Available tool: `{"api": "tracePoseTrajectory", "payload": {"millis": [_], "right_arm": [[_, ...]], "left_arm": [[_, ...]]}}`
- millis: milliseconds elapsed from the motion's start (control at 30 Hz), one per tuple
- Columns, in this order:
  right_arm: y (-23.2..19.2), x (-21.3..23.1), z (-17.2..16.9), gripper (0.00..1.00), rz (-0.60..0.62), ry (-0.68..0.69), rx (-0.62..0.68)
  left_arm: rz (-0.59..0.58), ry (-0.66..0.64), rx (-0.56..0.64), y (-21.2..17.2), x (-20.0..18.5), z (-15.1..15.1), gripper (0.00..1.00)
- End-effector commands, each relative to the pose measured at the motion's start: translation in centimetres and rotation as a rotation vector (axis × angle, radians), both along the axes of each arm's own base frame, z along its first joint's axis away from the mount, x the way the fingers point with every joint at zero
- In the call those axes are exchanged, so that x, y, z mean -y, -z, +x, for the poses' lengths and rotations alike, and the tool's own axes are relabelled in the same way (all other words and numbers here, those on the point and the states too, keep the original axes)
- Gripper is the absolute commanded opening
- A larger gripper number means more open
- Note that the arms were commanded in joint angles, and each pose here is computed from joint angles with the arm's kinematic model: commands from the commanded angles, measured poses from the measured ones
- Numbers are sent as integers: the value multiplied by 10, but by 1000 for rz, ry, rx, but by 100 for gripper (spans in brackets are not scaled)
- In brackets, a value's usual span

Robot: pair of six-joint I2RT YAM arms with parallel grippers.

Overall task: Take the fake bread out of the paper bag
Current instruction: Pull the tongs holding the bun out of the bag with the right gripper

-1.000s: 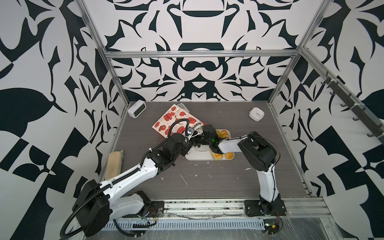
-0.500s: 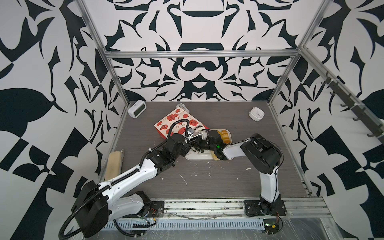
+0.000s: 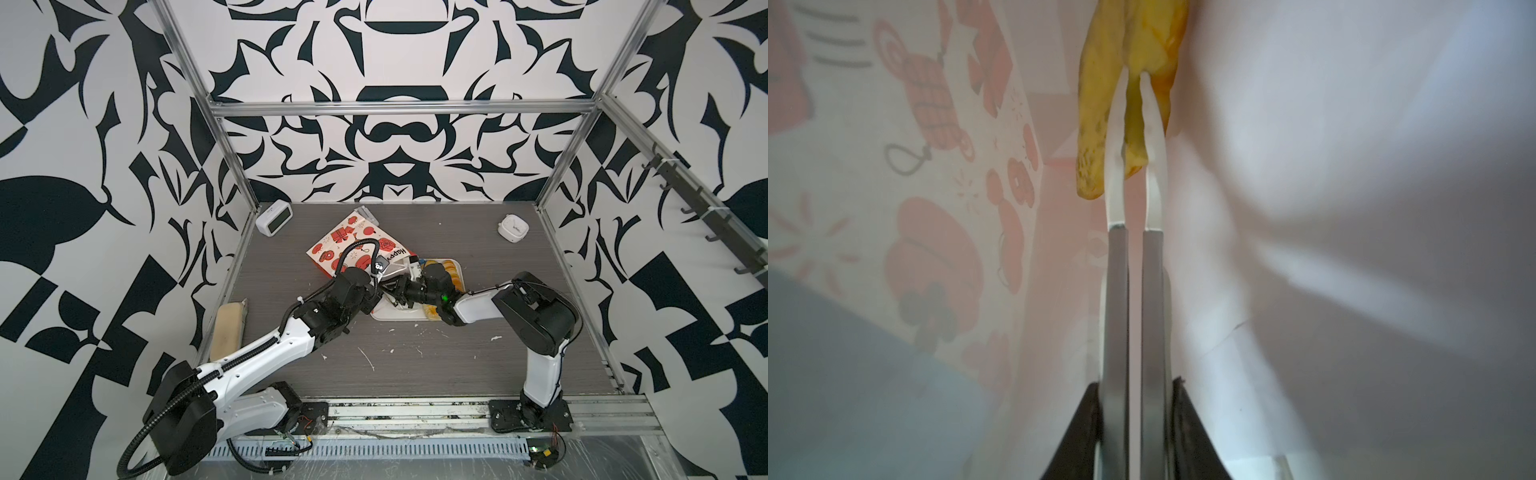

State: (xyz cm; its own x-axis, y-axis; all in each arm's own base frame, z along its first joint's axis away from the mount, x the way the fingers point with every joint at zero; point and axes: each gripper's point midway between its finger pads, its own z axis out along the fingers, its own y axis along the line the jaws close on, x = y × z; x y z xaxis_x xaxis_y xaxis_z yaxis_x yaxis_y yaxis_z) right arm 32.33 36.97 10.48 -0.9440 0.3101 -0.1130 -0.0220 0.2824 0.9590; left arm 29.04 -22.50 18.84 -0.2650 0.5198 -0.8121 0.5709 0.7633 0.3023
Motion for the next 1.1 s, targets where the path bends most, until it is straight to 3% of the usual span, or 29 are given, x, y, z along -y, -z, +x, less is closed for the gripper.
{"api": "tracePoseTrajectory", "payload": {"millis": [0,700,1067], "right_arm": [[-57,3,2,0,110,8,139],[-50,52,-62,0,-63,-54,93],[-58,85,-90,0,-150,-20,96]], "left_arm": [[29,12,-30,14,-2,-5,0],[19,-15,30,8,-5,1,0],[40,-6,65,-2,-9,1,0]]}}
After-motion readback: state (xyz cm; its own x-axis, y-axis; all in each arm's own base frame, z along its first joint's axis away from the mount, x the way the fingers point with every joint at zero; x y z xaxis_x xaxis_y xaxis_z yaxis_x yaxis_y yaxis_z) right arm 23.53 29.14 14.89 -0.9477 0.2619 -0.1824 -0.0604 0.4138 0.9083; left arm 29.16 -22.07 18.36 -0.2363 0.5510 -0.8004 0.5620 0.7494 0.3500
